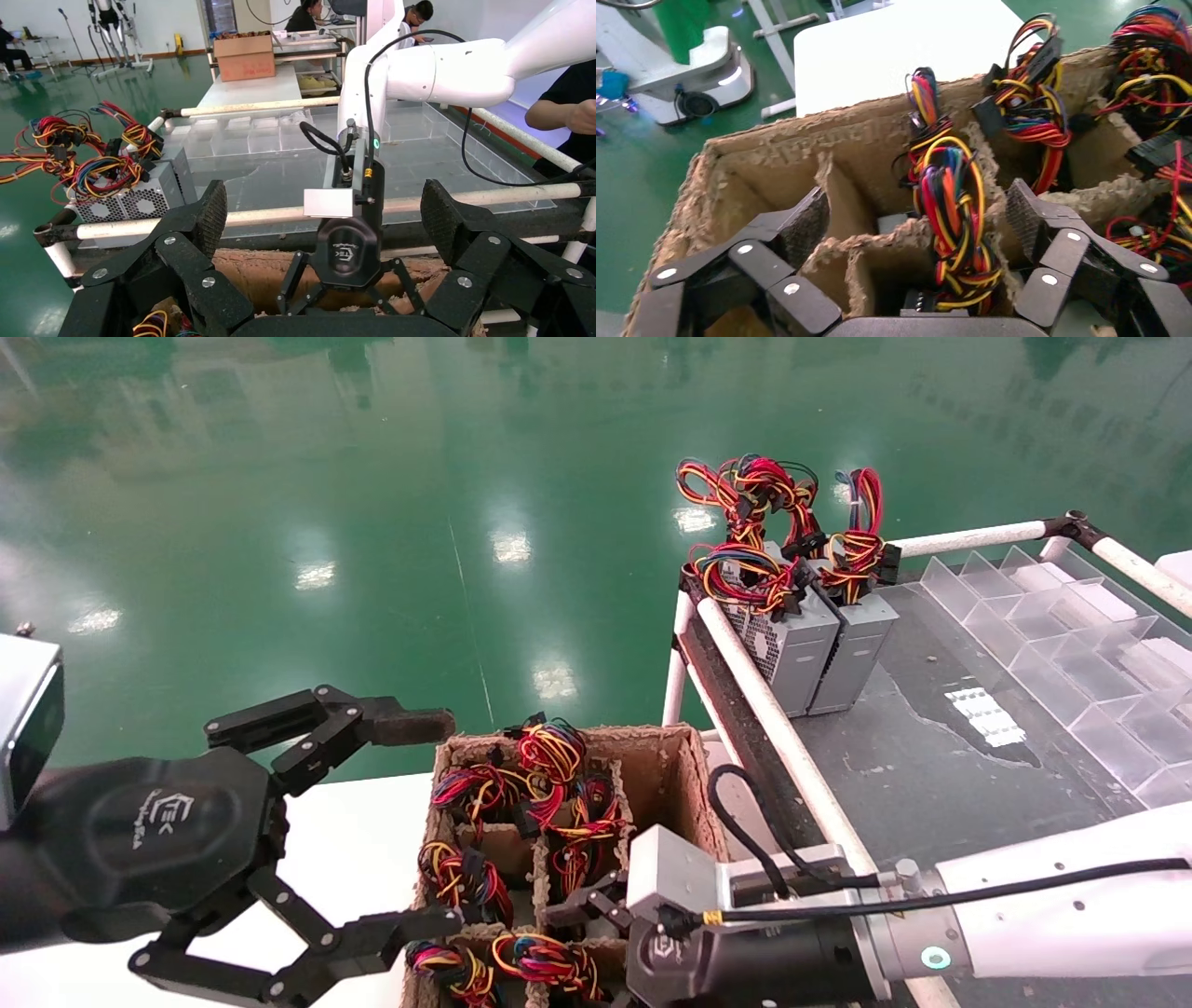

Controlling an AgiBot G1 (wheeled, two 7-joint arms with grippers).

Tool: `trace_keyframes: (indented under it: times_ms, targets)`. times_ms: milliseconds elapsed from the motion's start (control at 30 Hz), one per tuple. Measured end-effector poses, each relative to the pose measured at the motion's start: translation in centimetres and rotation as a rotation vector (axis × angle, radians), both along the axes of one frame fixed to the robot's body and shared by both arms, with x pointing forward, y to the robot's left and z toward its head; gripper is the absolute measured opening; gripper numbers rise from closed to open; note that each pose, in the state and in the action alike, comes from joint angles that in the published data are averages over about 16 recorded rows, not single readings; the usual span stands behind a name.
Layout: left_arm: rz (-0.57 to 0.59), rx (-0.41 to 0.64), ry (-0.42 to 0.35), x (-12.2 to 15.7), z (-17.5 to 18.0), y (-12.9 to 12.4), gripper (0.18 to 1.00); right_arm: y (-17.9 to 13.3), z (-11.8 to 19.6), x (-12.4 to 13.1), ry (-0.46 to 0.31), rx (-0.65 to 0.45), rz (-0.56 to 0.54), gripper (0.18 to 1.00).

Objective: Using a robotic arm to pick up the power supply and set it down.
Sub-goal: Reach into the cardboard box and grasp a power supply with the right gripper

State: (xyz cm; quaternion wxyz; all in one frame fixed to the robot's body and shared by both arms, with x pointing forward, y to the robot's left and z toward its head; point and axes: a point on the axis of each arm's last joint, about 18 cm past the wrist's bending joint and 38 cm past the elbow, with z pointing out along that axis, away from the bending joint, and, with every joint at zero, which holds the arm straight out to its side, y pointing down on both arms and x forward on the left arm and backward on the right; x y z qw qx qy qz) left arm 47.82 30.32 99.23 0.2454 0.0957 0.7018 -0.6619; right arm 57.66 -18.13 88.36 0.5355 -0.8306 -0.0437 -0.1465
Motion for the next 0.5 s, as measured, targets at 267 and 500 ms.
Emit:
trace_keyframes:
  times_ms: [267, 500]
  targets:
    - [0.0, 0.0, 0.0, 0.0, 0.0, 0.0, 0.994, 0.24, -0.17, 0.33, -0.003, 0.004, -0.008, 0.836]
    - [0.0, 0.0, 0.0, 0.0, 0.0, 0.0, 1.001, 0.24, -0.44, 0.53, -0.002, 0.006, -0.015, 0.699]
